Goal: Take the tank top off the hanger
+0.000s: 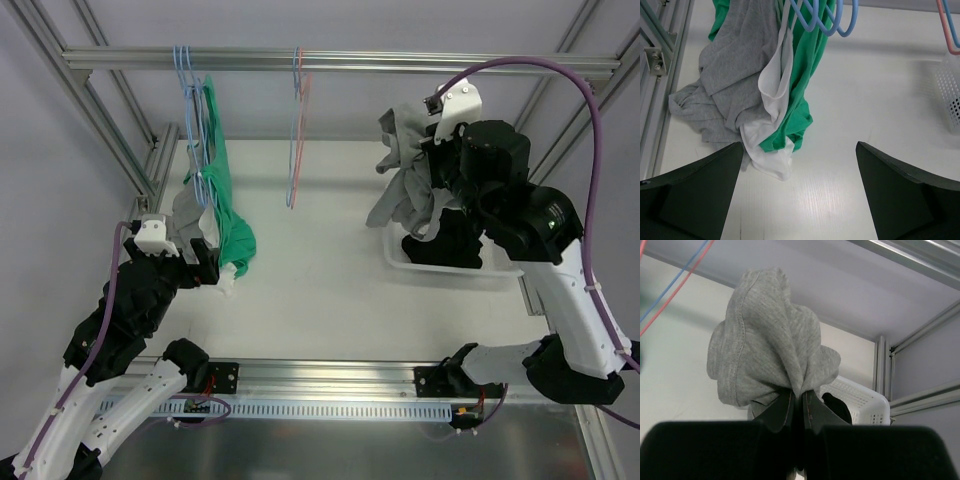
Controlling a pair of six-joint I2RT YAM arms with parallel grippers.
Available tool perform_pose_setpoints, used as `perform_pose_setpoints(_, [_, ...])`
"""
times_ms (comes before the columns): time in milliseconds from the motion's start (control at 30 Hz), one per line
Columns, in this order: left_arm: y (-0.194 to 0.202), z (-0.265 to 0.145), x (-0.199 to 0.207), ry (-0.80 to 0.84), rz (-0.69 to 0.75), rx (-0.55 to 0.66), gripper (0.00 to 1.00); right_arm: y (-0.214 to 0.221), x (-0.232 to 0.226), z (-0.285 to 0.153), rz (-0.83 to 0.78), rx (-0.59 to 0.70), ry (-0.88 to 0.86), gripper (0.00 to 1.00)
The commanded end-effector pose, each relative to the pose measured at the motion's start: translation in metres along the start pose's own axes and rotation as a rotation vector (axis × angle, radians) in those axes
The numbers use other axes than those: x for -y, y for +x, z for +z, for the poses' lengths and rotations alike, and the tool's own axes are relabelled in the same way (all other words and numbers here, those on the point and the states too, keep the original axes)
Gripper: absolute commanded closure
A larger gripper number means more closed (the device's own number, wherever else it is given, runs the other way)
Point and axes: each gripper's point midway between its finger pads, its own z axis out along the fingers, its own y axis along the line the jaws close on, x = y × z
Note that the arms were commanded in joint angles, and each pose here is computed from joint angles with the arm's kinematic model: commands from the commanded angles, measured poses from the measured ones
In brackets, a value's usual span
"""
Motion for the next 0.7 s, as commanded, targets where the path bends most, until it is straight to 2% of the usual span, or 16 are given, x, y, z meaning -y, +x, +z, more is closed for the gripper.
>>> perform_pose_setpoints(0, [0.0, 0.002, 0.002, 0.003, -0.007, 0.005, 0.01, -0.004, 0.008, 0.003, 0.045, 0.016, -0.017, 1.0])
perform_pose_setpoints(100, [-0.001, 0.001, 0.002, 0.007, -0.009, 0.008, 0.01, 0.024, 0.013, 0.022, 0.084, -0.052, -0.017, 1.0])
perform_pose_setpoints(167, [-0.001, 0.0, 0.003, 0.012, -0.012, 0.009, 0.01, 0.032, 0.011, 0.033, 0.104, -0.044, -0.034, 0.99])
perform_pose_setpoints(200, [-0.001, 0.001, 0.003, 0.013, -0.011, 0.008, 0.01, 0.054, 0.016, 0.045, 0.113, -0.092, -0.018, 1.0])
perform_pose_setpoints(333, [0.0, 0.002, 0.005, 0.019, -0.007, 0.0, 0.01, 0.078, 0.022, 0.071, 0.181, -0.111, -0.043, 1.0])
perform_pose_setpoints(600, [0.0, 0.001, 0.006, 0.027, -0.006, 0.002, 0.01, 0.121, 0.039, 0.092, 0.288, -0.151, 0.009, 1.0])
perform_pose_setpoints(667, [0.0, 0.001, 0.005, 0.026, -0.006, 0.004, 0.01, 0.148, 0.041, 0.097, 0.317, -0.2, 0.03, 1.0])
